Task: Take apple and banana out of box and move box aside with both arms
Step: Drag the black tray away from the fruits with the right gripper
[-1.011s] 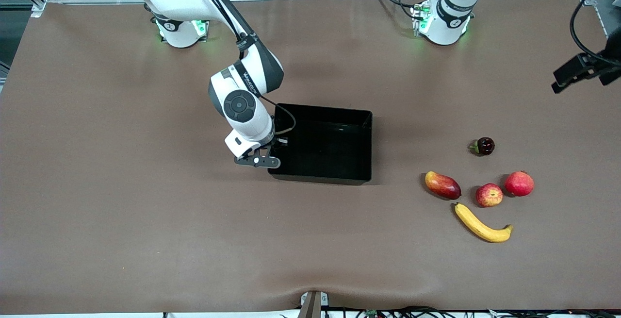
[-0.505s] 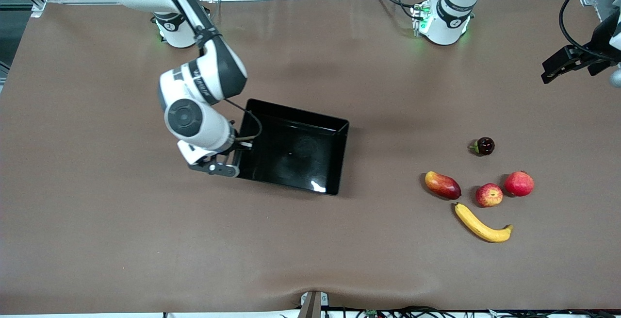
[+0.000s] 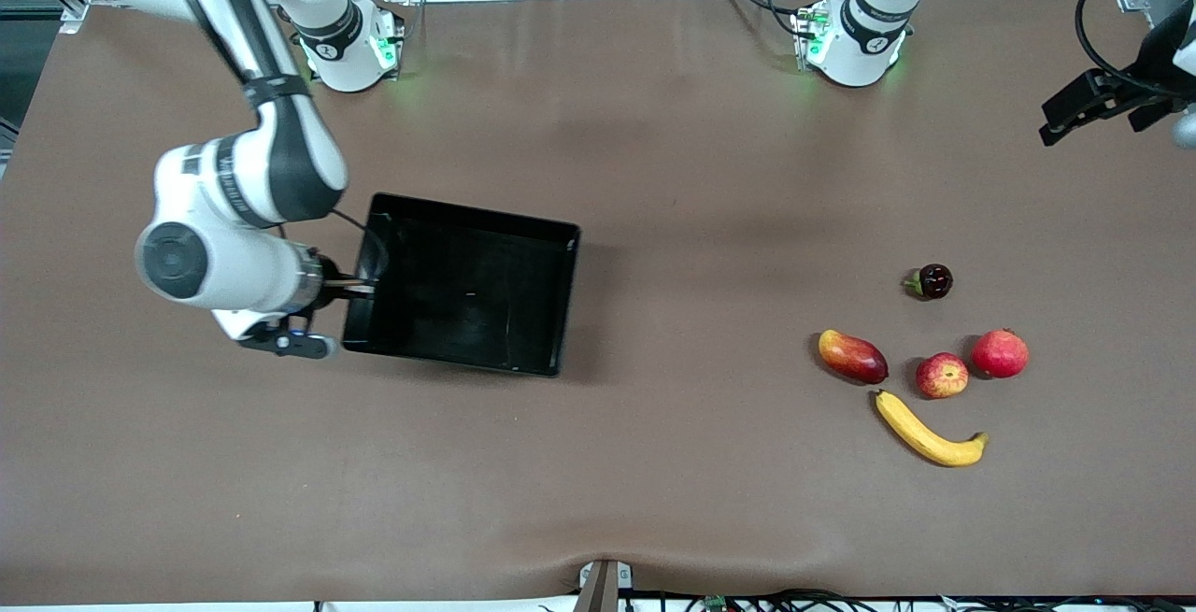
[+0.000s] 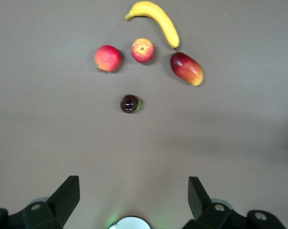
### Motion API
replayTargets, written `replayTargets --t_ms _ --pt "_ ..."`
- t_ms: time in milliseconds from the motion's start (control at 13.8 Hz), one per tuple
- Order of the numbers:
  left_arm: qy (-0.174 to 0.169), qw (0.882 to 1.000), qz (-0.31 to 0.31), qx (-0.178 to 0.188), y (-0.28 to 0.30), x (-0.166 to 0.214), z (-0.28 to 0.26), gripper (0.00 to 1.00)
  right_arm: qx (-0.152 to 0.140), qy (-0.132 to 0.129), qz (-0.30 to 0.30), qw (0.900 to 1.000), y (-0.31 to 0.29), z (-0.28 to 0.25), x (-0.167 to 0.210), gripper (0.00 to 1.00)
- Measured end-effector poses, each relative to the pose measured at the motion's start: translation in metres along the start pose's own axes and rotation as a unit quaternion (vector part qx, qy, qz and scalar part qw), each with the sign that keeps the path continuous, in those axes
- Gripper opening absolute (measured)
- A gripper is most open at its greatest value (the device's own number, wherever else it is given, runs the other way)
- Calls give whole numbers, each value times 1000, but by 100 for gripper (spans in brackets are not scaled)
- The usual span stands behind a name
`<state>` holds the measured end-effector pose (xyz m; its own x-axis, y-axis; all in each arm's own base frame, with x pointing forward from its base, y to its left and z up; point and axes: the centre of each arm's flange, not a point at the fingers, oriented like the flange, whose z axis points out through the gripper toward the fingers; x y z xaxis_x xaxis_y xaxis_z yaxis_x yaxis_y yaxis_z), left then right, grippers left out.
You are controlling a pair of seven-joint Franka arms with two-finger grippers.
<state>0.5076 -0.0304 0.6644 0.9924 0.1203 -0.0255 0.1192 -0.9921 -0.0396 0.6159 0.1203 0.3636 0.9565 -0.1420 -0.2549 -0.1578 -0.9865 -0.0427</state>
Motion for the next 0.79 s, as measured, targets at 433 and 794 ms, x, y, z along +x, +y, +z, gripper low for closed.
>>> replayTargets --t_ms 433,794 --pt "-1 1000 21 -1 22 -5 0 100 23 -8 -20 1000 128 -2 19 6" --pt "-2 1000 26 0 28 -6 0 100 45 -1 -22 999 247 5 23 6"
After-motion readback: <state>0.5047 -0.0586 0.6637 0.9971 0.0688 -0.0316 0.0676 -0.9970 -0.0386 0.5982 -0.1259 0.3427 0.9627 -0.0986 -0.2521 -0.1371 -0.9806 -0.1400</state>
